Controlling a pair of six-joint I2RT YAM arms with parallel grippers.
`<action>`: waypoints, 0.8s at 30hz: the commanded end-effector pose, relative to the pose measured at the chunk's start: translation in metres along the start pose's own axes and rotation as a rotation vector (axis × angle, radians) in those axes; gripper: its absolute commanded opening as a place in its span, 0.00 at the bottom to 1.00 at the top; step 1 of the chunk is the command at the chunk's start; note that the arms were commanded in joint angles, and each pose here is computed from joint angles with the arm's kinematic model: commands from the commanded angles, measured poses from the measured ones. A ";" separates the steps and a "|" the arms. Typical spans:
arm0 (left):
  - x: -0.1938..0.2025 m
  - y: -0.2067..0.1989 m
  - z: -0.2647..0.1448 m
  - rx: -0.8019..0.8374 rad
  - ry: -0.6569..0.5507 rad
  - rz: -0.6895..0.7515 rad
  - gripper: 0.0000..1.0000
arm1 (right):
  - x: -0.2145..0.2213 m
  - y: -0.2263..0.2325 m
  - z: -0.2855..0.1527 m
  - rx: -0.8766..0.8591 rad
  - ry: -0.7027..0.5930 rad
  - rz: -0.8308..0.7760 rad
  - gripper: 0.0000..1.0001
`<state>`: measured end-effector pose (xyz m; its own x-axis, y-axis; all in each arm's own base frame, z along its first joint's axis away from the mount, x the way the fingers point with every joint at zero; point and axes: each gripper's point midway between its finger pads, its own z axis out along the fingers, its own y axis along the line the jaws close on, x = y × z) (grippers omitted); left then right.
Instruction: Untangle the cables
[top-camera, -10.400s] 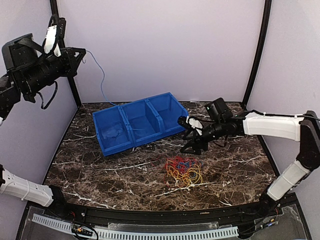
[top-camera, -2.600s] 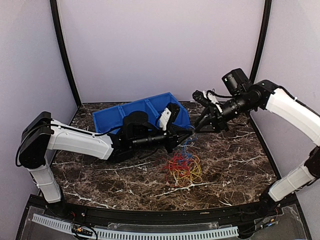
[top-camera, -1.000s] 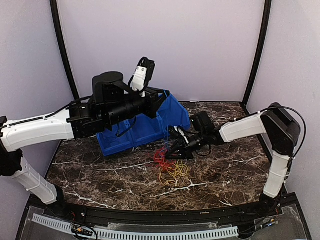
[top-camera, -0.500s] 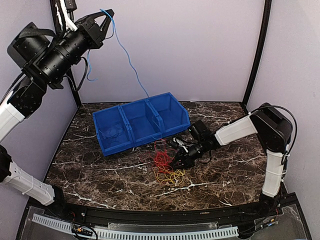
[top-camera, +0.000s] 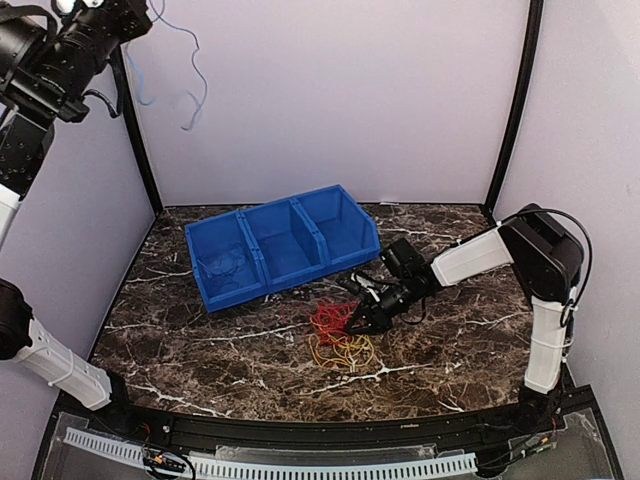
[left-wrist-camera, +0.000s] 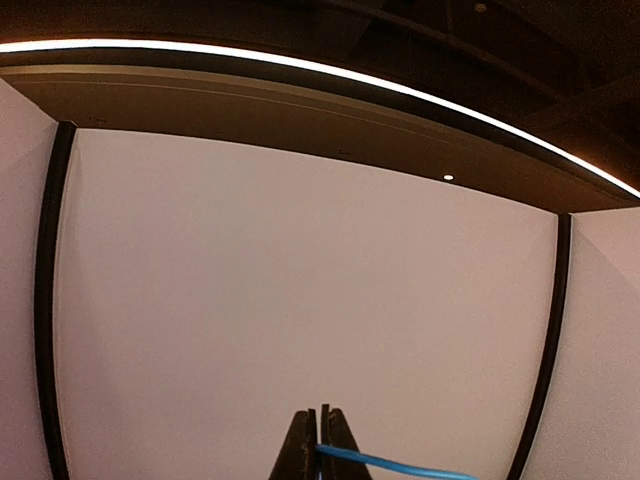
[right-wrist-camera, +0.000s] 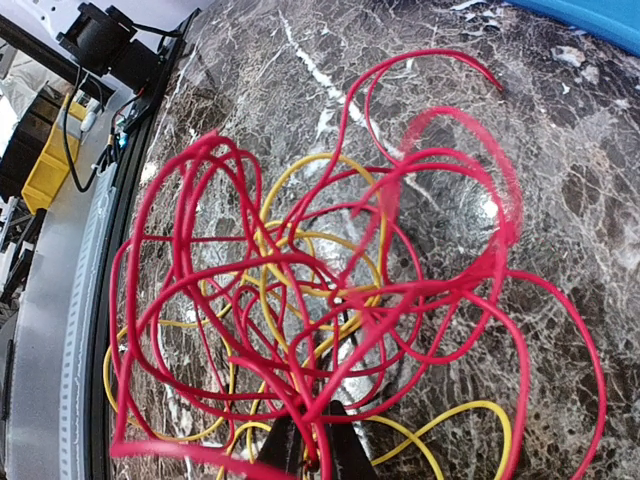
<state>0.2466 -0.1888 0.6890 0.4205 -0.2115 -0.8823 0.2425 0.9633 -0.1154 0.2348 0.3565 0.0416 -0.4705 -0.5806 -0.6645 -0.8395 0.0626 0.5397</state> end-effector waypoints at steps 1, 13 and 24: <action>0.006 0.016 0.002 -0.081 0.042 0.078 0.00 | -0.003 -0.004 -0.001 0.003 0.001 -0.007 0.09; 0.187 0.024 0.009 -0.010 0.520 0.055 0.00 | -0.031 0.005 -0.029 0.094 0.016 -0.154 0.37; 0.236 0.062 -0.004 -0.040 0.641 0.065 0.00 | -0.075 0.037 -0.118 0.275 0.007 -0.305 0.77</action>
<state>0.3689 -0.1869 0.4594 -0.1856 0.0391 -0.9818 0.1539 0.9880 0.0102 0.2702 0.3300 0.1623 -0.2090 -0.5648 -0.7983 -0.9757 0.0656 0.2090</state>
